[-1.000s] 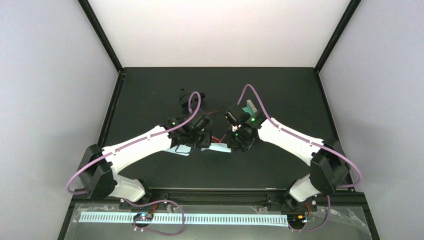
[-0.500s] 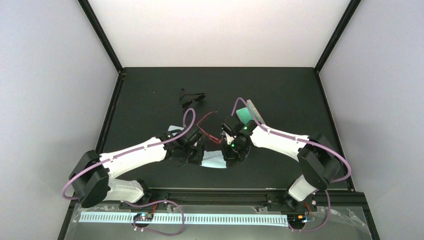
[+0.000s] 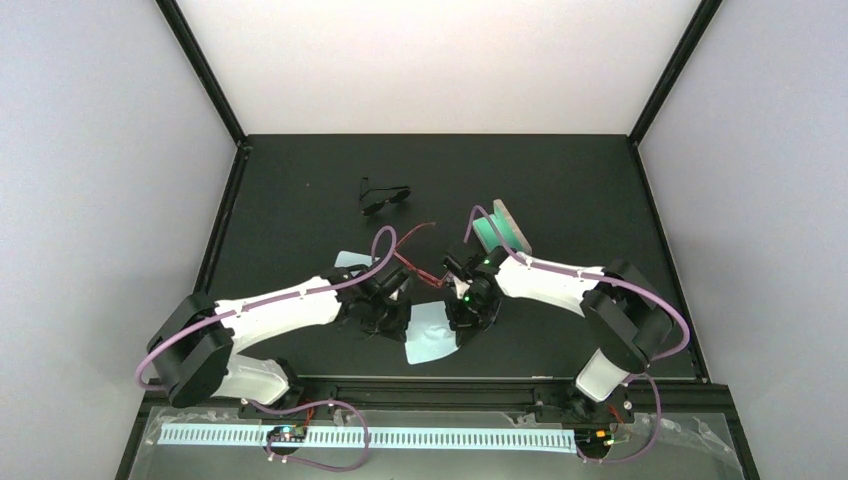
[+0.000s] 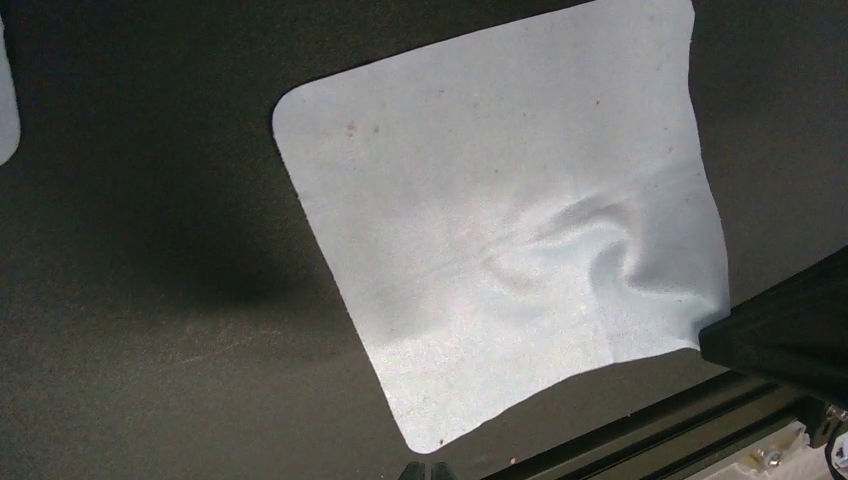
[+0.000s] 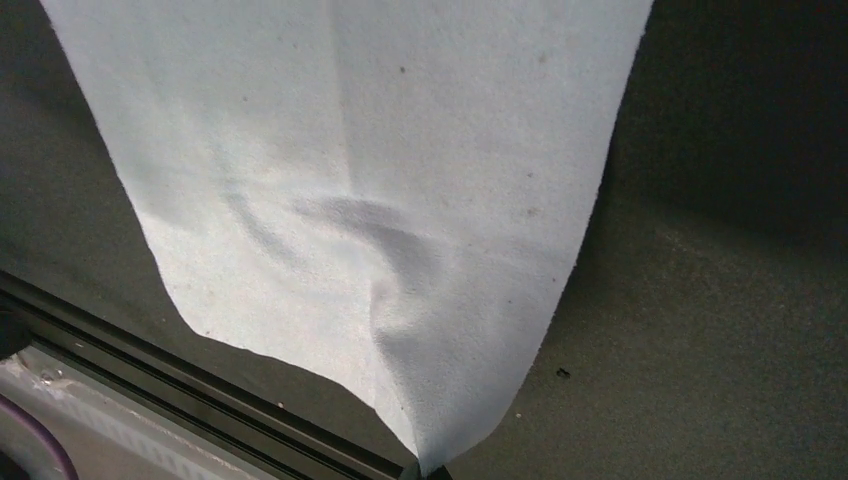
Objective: Organize the sunglasses
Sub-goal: Fold the glasses cleaning cloth at the center of the board.
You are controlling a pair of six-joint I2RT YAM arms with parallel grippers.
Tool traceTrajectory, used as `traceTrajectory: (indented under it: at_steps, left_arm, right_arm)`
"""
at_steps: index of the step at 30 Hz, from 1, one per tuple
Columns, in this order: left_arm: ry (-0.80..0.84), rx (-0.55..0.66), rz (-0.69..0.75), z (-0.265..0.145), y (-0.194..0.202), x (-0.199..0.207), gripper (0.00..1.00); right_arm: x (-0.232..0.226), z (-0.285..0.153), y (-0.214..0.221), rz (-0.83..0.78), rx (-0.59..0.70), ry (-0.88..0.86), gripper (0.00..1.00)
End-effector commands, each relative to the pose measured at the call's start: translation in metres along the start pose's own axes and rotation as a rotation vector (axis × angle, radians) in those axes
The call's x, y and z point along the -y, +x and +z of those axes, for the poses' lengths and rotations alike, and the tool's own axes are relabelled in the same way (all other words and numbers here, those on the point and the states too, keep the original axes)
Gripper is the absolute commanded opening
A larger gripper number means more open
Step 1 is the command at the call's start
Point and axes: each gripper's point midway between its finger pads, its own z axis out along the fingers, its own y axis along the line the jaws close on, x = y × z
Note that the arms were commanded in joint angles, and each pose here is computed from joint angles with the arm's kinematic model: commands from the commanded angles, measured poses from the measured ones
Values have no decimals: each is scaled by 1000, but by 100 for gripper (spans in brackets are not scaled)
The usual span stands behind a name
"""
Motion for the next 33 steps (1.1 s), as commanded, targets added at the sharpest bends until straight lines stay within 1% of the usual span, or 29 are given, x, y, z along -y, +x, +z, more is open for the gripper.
traceTrajectory:
  at_steps: [1, 2, 3, 6, 7, 9, 11, 15, 17, 20, 23, 26, 29, 30, 33]
  left_arm:
    - [48, 16, 53, -8, -10, 23, 1]
    - [55, 30, 75, -9, -12, 25, 2]
    - [48, 42, 95, -10, -13, 24, 6]
    - [28, 68, 160, -11, -14, 21, 21]
    - [38, 81, 190, -11, -13, 22, 30]
    - [47, 106, 252, -11, -11, 23, 38]
    - [52, 138, 302, -14, -9, 22, 43]
    - [95, 191, 408, -18, -8, 29, 48]
    - [123, 212, 459, -18, -8, 35, 54]
    - [115, 255, 525, -14, -8, 36, 60]
    - [129, 307, 593, -10, -7, 43, 64]
    - [118, 342, 645, -8, -8, 45, 64]
    - [103, 332, 702, -1, -8, 45, 60]
    - [112, 323, 705, 1, -7, 47, 58]
    - [118, 295, 717, 9, -2, 49, 54]
  right_arm:
    - [-10, -5, -10, -3, 22, -5, 1]
    - [-11, -6, -11, -3, 23, -3, 1]
    - [-12, -7, -13, -3, 28, -3, 1]
    - [-14, -9, -17, -2, 39, -1, 1]
    - [-16, -11, -19, -5, 46, -1, 1]
    - [-17, -14, -24, -7, 56, 15, 1]
    - [-17, -15, -29, -5, 63, 30, 1]
    - [-16, -17, -37, 13, 69, 38, 1]
    - [-14, -16, -39, 24, 60, 40, 1]
    - [-11, -13, -42, 39, 48, 41, 1]
    - [-7, -12, -46, 57, 41, 41, 1]
    - [-4, -12, -49, 71, 42, 44, 1]
    - [-4, -11, -51, 73, 39, 44, 1]
    - [-4, -11, -51, 74, 36, 43, 1]
    - [-5, -10, -52, 72, 32, 46, 1]
